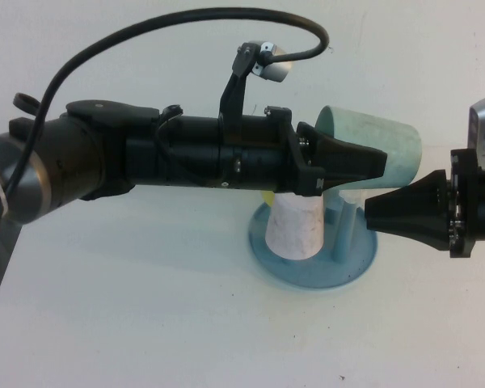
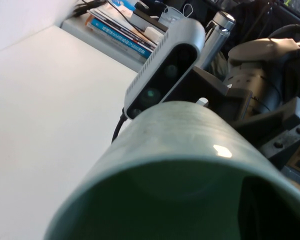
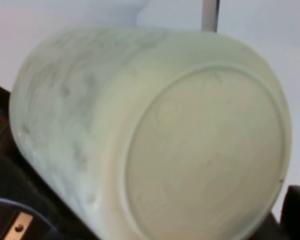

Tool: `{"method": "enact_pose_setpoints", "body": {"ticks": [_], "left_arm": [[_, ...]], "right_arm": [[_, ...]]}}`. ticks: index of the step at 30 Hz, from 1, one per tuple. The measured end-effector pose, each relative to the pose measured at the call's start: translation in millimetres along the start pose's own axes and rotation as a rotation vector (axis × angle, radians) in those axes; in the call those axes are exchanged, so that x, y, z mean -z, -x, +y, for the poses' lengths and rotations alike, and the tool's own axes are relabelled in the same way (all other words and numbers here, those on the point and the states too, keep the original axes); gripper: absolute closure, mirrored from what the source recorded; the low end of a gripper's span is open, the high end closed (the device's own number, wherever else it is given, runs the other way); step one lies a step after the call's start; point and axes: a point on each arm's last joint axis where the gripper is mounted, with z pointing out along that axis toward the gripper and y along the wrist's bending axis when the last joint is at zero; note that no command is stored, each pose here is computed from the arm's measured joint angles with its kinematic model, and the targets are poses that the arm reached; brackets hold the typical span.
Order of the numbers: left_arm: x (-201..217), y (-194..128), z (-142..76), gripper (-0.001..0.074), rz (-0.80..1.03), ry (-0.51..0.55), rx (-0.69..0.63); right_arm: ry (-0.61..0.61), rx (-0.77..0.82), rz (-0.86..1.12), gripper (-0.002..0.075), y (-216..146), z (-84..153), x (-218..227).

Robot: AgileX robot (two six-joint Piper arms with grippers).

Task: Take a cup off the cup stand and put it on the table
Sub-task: Hand over the cup, then place the cup on the table

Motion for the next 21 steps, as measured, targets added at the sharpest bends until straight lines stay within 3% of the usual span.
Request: {"method": "enact_pose_setpoints", "body": {"ticks": [4, 6, 12, 15, 21], "left_arm": [[0, 1, 0, 0.0727, -0.008, -0.001, 0.003], [1, 1, 0, 0.0727, -0.011, -0.01, 0.004], [28, 10, 2, 0.0728, -0.013, -0.004, -0.012], [49, 11, 1, 0.0728, 0.105, 0.138, -0.033], [69, -2, -19, 0.0728, 0.473, 0.496, -0.132]], "right_arm": [[0.008, 0.088, -0.016, 0.0577, 1, 1, 0], [0.009, 0.152, -0.018, 0.0533, 1, 1, 0], [0.018, 0.247, -0.031, 0.0265, 2, 2, 0], [0.01, 0.272, -0.02, 0.0185, 1, 1, 0], [-0.025, 0.338, 0.03, 0.0159, -3, -3, 0]]}}
